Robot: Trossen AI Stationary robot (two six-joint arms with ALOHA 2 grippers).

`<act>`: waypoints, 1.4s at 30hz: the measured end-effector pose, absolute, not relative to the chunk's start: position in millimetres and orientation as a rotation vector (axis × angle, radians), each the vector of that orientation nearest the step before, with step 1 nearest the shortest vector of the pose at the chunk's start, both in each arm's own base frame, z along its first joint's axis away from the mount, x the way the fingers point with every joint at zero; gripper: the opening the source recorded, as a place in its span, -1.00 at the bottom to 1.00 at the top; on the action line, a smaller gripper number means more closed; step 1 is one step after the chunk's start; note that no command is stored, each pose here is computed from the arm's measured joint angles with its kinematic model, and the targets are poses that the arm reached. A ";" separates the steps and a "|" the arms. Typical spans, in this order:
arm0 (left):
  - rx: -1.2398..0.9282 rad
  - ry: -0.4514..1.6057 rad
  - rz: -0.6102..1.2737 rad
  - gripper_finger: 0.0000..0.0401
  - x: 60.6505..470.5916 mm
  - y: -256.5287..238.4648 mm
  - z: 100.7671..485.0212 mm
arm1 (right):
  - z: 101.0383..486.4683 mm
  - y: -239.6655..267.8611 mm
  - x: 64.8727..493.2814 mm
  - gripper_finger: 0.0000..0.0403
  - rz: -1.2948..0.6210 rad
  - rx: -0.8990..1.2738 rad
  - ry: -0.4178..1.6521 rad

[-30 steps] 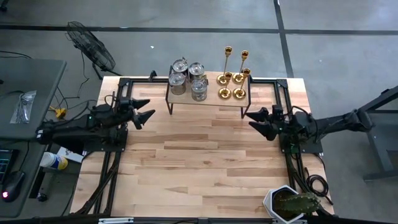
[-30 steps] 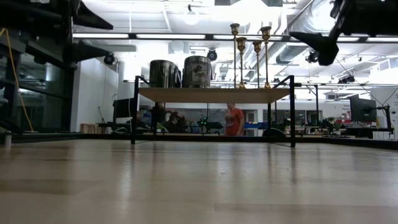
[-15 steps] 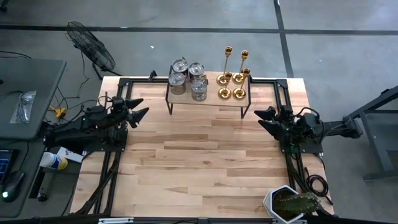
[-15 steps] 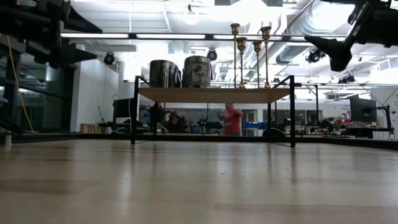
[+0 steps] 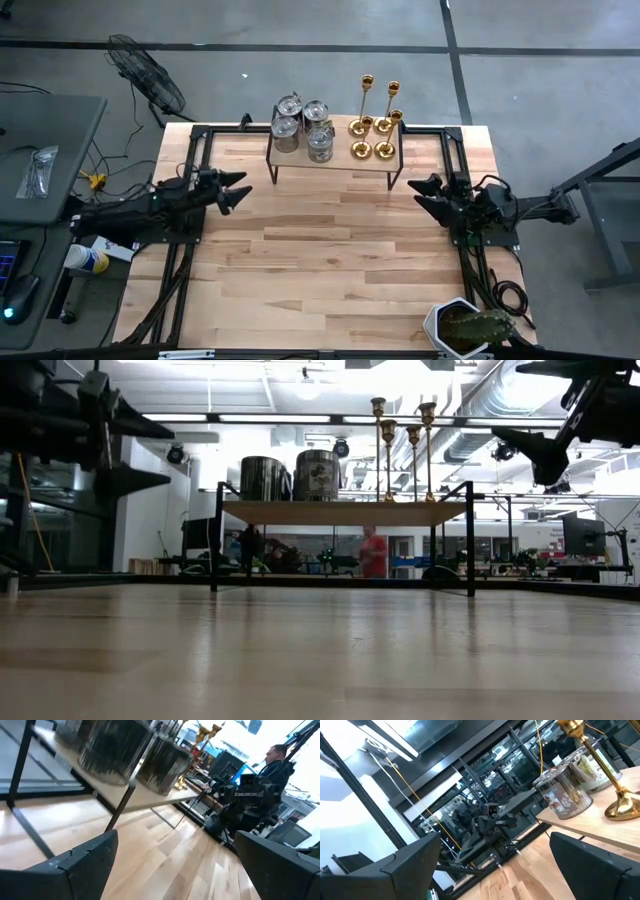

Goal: Pick & Place candle stick holders
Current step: Return to Home Position

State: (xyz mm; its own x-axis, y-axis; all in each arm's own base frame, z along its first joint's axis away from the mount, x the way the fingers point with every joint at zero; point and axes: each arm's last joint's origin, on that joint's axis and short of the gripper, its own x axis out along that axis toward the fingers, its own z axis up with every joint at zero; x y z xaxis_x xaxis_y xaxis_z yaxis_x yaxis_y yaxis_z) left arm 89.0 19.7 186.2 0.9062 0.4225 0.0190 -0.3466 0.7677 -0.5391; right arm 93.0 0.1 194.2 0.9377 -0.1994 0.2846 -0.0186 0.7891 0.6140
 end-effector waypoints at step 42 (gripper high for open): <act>-0.287 -0.052 0.421 0.95 96.3 20.2 172.6 | 180.2 -0.4 96.5 0.83 -0.184 0.512 -0.202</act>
State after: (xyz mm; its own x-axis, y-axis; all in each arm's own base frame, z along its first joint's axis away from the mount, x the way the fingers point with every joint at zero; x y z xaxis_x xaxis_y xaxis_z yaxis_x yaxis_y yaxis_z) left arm 96.3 20.2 172.6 0.9120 0.4101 -0.0099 -0.3956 0.8729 -0.2856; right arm 96.5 -0.4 180.2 0.9637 -0.2242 0.1450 0.1237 0.8562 0.5016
